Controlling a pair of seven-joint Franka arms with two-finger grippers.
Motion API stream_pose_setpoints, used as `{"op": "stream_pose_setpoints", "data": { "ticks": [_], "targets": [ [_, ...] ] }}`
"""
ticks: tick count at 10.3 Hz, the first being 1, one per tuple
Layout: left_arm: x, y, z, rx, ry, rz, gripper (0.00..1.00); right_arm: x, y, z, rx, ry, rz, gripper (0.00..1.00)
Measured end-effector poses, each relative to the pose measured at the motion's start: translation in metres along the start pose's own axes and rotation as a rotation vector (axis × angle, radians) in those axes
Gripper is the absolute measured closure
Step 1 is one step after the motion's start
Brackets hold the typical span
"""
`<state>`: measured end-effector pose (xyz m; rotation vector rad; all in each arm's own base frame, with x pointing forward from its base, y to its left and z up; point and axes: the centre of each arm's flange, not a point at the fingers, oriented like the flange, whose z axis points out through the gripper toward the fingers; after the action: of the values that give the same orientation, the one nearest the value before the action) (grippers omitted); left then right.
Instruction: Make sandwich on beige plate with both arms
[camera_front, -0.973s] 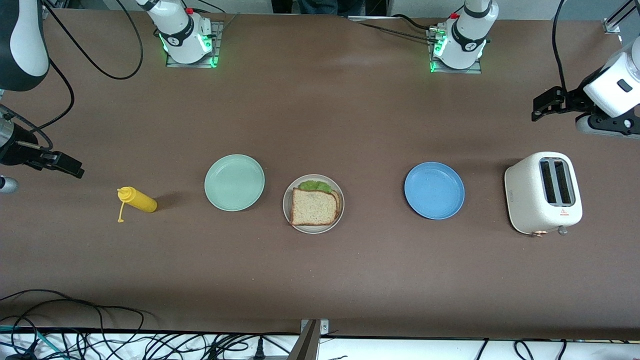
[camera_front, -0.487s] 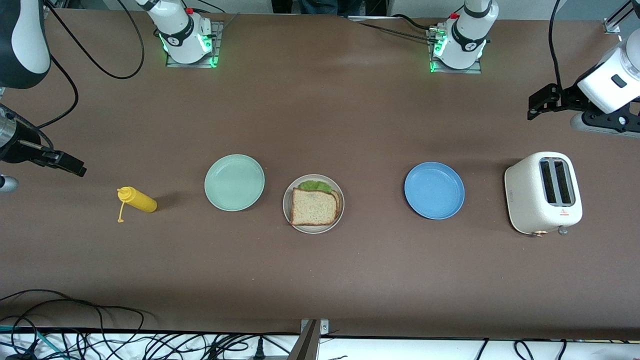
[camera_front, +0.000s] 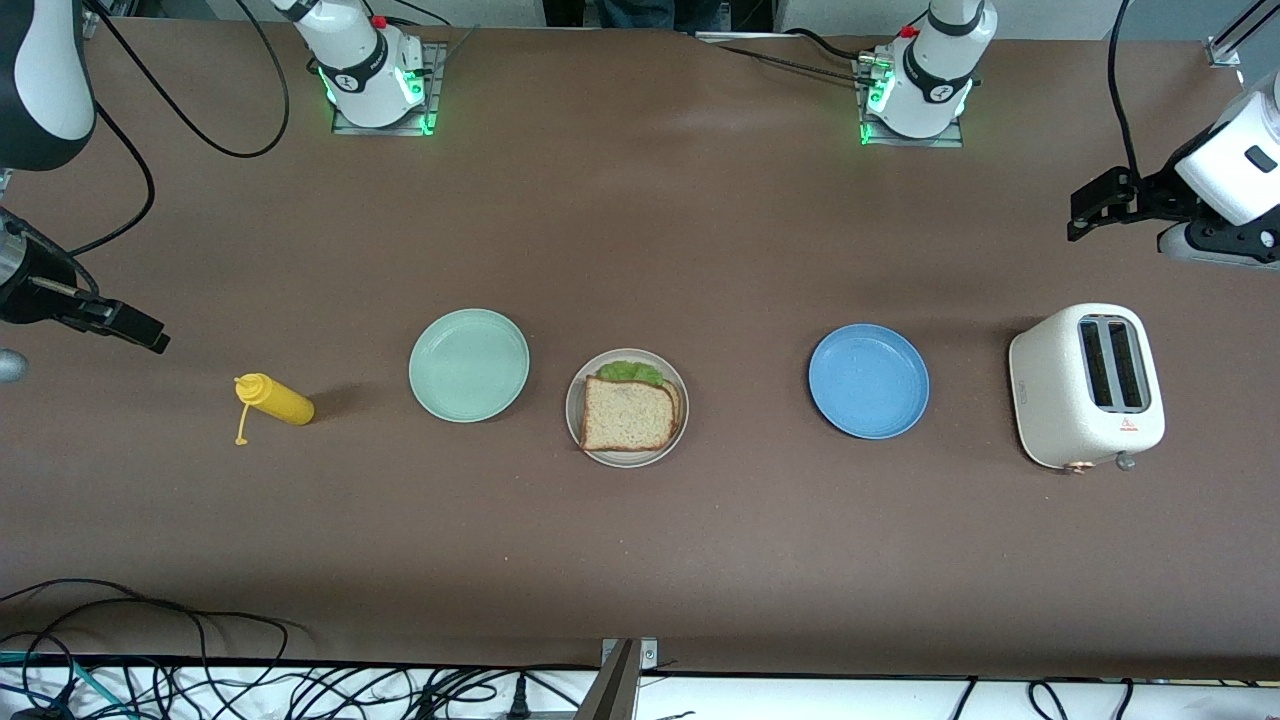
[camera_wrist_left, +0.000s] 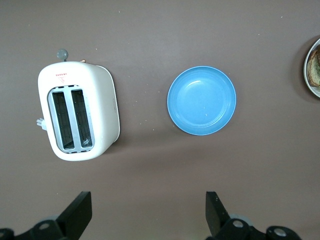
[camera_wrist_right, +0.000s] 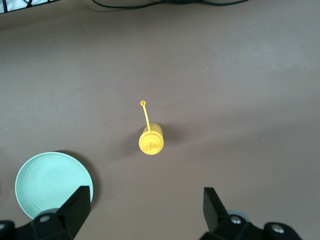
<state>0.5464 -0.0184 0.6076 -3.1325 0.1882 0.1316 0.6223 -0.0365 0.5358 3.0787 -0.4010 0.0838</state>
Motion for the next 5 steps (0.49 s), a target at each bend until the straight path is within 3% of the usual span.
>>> {"op": "stream_pose_setpoints", "data": {
  "ticks": [5],
  "targets": [
    [0.0036,0.0002,0.0012,-0.001,-0.001,0.001,0.0,0.0009,-0.0007,-0.0036,0.011,0.009,0.004,0.0]
  ]
}}
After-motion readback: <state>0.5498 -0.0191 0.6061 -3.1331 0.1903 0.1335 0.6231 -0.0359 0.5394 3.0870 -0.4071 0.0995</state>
